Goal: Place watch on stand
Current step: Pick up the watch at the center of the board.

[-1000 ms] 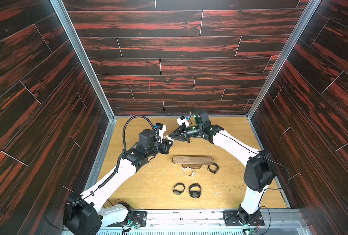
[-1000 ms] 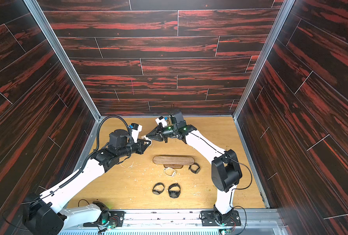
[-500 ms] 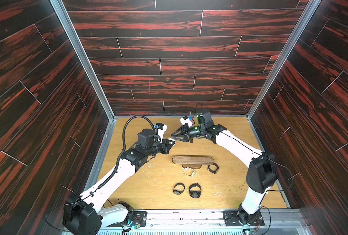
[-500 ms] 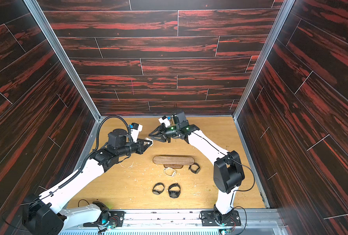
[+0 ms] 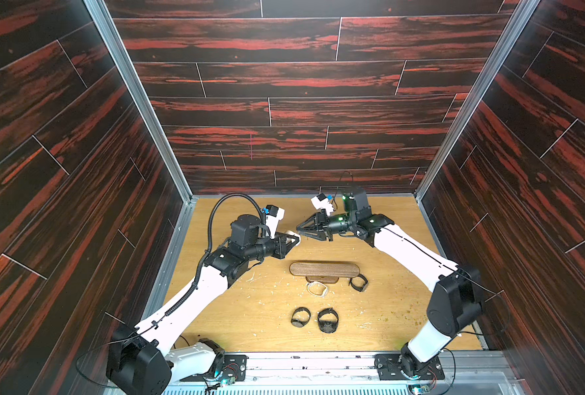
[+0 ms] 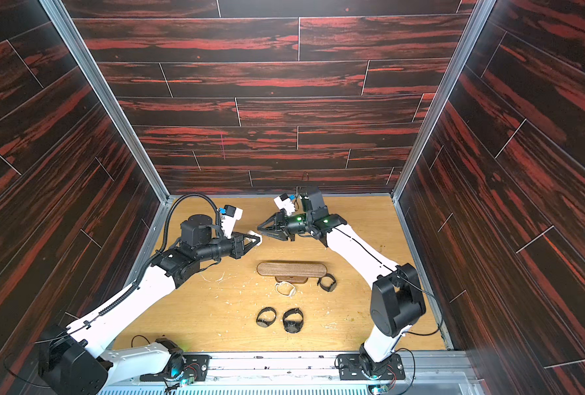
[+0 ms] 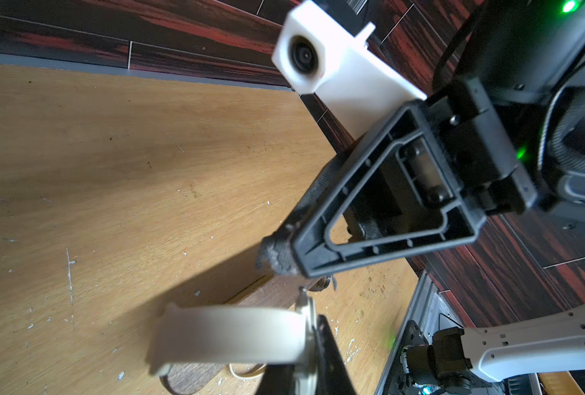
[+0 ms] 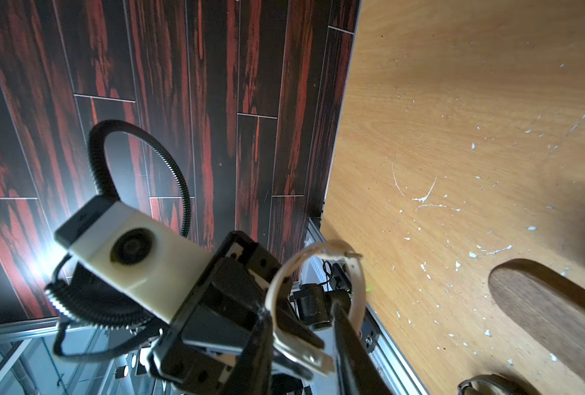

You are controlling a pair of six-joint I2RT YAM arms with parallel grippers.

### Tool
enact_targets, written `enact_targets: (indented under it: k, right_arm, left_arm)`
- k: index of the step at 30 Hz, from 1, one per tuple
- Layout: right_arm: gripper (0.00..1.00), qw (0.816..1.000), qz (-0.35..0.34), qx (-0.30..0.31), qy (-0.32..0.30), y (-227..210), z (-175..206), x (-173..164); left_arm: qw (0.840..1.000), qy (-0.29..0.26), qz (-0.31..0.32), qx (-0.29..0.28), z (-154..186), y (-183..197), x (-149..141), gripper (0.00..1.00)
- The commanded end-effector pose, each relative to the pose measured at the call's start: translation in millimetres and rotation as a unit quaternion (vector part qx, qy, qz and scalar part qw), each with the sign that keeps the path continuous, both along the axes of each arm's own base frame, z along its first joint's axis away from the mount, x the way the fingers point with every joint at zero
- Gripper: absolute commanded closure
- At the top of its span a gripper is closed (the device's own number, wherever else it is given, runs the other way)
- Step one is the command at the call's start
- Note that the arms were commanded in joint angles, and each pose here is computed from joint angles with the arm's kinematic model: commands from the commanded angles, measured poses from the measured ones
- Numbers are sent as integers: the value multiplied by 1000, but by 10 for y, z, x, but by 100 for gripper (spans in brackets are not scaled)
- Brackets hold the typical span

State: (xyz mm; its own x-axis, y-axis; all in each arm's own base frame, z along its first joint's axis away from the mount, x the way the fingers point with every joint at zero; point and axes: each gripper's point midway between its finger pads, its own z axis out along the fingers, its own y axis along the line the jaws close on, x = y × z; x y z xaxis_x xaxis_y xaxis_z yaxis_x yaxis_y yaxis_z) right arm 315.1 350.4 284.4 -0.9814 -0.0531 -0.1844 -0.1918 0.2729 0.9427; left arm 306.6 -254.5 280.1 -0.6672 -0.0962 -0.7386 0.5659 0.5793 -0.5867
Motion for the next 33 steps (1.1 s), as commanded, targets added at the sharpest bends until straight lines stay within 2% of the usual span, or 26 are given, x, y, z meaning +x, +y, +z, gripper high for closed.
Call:
enact_targets:
  k: [1, 9, 13, 20, 29, 33]
  right_arm:
    - [66, 998, 19, 24, -48, -48, 158, -79]
    - [64, 994, 33, 56, -82, -176, 266, -175]
    - [64, 990, 48, 76, -107, -197, 344, -251]
    - [63, 986, 59, 90, -131, -192, 417, -280]
    - [64, 982, 63, 75, -162, -160, 414, -195]
    - [67, 981, 68, 79, -167, -147, 418, -186]
  left_arm:
    - [999, -24, -19, -37, 289, -33, -10, 100]
    - [990, 8, -68, -124, 461, -66, 61, 100]
    - [985, 14, -93, -147, 549, -86, 84, 100]
    - [983, 11, -101, -155, 609, -98, 81, 100]
    - [982, 10, -107, -156, 635, -90, 25, 100]
    - [982, 9, -108, -157, 649, -89, 22, 100]
